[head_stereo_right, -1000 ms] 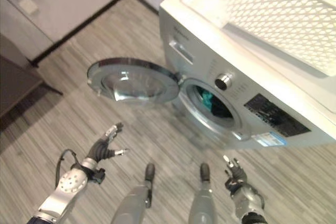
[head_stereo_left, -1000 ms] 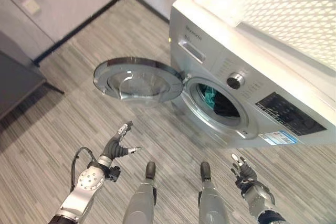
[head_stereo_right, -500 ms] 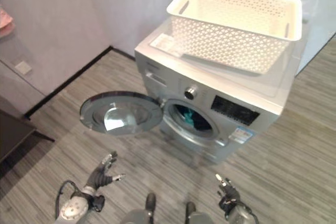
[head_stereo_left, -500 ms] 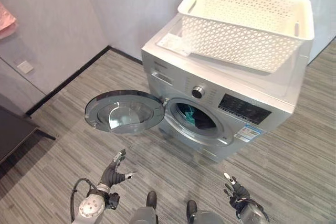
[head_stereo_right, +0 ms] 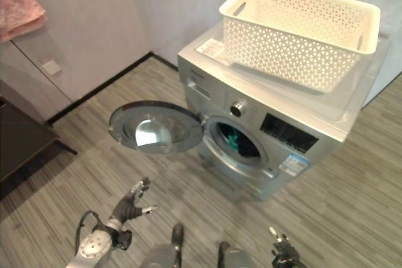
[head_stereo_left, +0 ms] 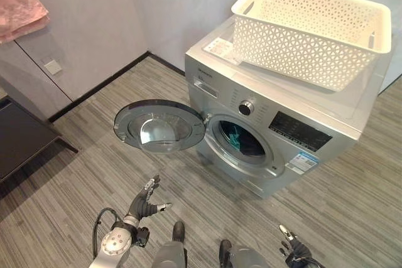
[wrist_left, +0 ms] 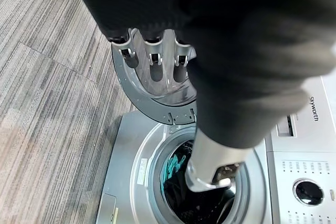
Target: Grab the laundry basket,head to the washer,open it,put in the laundry and shut it.
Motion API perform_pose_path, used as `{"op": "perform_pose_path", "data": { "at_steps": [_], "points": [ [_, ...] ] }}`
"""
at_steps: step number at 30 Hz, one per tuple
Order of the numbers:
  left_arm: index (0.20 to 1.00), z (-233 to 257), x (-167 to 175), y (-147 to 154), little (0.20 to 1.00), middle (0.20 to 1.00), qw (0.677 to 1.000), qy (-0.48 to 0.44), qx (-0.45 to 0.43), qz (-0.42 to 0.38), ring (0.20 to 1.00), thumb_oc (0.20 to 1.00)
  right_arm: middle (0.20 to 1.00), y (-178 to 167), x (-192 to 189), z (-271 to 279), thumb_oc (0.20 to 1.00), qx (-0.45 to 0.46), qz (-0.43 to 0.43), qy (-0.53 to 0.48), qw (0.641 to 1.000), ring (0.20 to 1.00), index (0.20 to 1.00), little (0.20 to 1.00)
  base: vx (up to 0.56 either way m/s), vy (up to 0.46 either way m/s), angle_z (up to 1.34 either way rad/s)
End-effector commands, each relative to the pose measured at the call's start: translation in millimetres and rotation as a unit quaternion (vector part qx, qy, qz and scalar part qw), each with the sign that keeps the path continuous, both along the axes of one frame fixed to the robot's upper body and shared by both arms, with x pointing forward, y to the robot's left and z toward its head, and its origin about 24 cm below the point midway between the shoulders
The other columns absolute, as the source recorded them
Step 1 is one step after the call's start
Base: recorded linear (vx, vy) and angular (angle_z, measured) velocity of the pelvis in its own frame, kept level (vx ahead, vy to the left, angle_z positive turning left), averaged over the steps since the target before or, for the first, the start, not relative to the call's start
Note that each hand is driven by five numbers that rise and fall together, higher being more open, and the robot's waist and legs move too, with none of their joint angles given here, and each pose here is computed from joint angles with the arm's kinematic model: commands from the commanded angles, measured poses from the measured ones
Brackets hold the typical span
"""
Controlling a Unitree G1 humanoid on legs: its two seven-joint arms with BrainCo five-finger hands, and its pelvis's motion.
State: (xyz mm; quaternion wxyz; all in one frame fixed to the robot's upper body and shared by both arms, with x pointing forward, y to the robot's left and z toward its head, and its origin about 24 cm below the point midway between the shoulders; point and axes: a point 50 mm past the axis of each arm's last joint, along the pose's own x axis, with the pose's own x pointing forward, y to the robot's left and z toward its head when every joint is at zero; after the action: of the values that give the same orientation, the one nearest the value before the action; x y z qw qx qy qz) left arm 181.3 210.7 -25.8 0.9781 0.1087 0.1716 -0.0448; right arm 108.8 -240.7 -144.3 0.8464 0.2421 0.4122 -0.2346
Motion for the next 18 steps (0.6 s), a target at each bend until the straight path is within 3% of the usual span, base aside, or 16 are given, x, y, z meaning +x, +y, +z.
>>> {"op": "perform_pose_path", "data": {
  "at_steps": [1, 2, 5, 6, 7, 10, 11, 12, 15, 18],
  "points": [
    [1.000, 40, 3, 35, 1.000, 1.000, 0.985, -0.122, 0.056, 0.105, 1.000, 1.000, 1.000, -10, -3, 3, 1.000, -0.016, -0.021, -0.011, 1.000, 1.000, 1.000, 1.000, 0.16, 0.165, -0.78],
    [1.000, 40, 3, 35, 1.000, 1.000, 0.985, -0.122, 0.056, 0.105, 1.000, 1.000, 1.000, -10, -3, 3, 1.000, -0.016, -0.020, -0.011, 1.000, 1.000, 1.000, 1.000, 0.15, 0.195, -0.40],
    [1.000, 51, -2, 70, 1.000, 1.000, 0.953, -0.162, 0.143, 0.215, 1.000, 1.000, 1.000, 0, 0, 3, 1.000, -0.010, -0.024, -0.027, 0.999, 1.000, 1.000, 1.000, 0.16, 0.248, -0.30],
    [1.000, 67, -8, 115, 1.000, 1.000, 0.893, -0.175, 0.283, 0.304, 1.000, 1.000, 1.000, 10, -1, 2, 1.000, -0.004, 0.020, -0.022, 1.000, 1.000, 1.000, 1.000, 0.17, 0.285, -0.47],
    [1.000, 67, -7, 116, 1.000, 1.000, 0.892, -0.175, 0.285, 0.305, 1.000, 1.000, 1.000, 11, 0, 2, 1.000, -0.003, 0.022, -0.023, 1.000, 1.000, 1.000, 1.000, 0.12, 0.281, -0.61],
    [1.000, 90, 2, 155, 1.000, 1.000, 0.837, -0.168, 0.384, 0.353, 1.000, 1.000, 1.000, 18, 7, 3, 1.000, -0.003, 0.068, -0.025, 0.997, 1.000, 1.000, 1.000, 0.02, 0.138, -0.57],
    [1.000, 90, 2, 155, 1.000, 1.000, 0.837, -0.168, 0.384, 0.353, 1.000, 1.000, 1.000, 19, 7, 3, 1.000, -0.003, 0.067, -0.025, 0.997, 1.000, 1.000, 1.000, -0.05, 0.160, -0.32],
    [1.000, 112, 16, 183, 1.000, 1.000, 0.802, -0.169, 0.424, 0.385, 1.000, 1.000, 1.000, 21, 17, 7, 1.000, -0.011, 0.104, -0.034, 0.994, 1.000, 1.000, 1.000, -0.08, 0.133, -0.29],
    [1.000, 159, 35, 220, 1.000, 1.000, 0.754, -0.175, 0.474, 0.419, 1.000, 1.000, 1.000, 23, 38, 17, 1.000, -0.022, 0.149, -0.067, 0.986, 1.000, 1.000, 1.000, -0.18, 0.113, -0.39],
    [1.000, 198, 54, 236, 1.000, 1.000, 0.732, -0.180, 0.504, 0.423, 1.000, 1.000, 1.000, 17, 56, 31, 1.000, -0.040, 0.167, -0.109, 0.979, 1.000, 1.000, 1.000, -0.20, 0.080, -0.27]
  ]
}}
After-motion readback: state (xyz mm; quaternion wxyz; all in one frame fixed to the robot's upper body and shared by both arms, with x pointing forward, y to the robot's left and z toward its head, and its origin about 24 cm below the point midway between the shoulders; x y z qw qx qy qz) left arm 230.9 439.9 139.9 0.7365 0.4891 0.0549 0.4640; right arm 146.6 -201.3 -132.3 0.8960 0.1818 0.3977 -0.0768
